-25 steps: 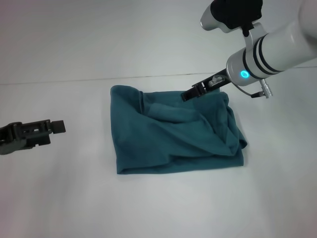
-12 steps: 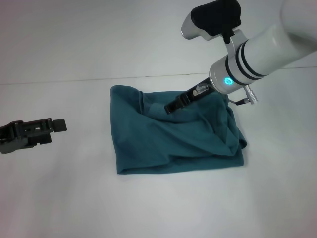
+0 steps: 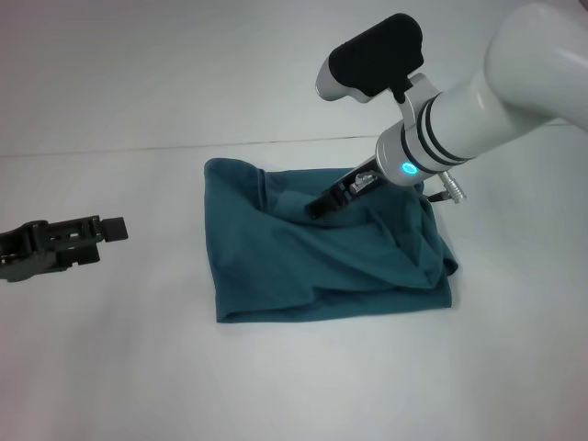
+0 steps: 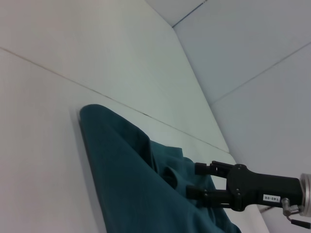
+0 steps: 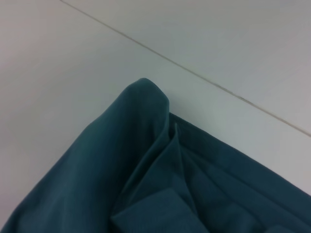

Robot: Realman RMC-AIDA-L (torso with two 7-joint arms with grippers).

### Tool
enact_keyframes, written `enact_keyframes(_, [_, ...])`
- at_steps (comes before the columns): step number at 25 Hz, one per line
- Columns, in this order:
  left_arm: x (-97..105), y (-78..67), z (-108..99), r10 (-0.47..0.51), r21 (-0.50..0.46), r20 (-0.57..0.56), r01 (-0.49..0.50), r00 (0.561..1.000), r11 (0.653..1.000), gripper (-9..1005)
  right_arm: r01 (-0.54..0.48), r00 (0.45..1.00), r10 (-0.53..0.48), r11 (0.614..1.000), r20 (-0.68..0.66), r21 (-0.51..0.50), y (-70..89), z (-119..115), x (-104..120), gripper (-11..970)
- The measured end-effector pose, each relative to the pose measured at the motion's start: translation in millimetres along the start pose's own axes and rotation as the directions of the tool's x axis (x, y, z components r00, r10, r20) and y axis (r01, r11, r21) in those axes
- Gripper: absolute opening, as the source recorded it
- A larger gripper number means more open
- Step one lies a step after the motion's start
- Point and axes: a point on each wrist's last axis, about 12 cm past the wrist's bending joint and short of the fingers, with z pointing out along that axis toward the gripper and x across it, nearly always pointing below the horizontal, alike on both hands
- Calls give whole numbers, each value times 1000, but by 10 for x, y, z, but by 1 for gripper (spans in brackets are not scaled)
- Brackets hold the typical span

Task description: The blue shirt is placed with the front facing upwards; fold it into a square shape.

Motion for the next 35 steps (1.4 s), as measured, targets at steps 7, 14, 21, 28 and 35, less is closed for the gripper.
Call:
enact_keyframes(7, [0,6,24,-6,1,1,6,1000,1000,885,-16,1000,15,999,-4,-31,69,64,52,826])
enact_keyframes(14, [-24,-11,43,0,5,1,0,1000,1000,886,-14,1000,13,999,-28,-42,124,89,52,824])
enact_keyframes(21, [-15,-7,62,-8,11,-4,8,1000,1000,886,-14,999,13,999,-32,-42,122,86,52,381])
enact_keyframes(28, [-19,-6,61,-7,10,-3,7,1000,1000,886,-48,998,46,998,-46,-45,97,65,67,123])
enact_keyframes(35, [-20,-7,60,-7,10,-2,7,1000,1000,885,-68,997,67,996,-22,-53,56,-19,33,43])
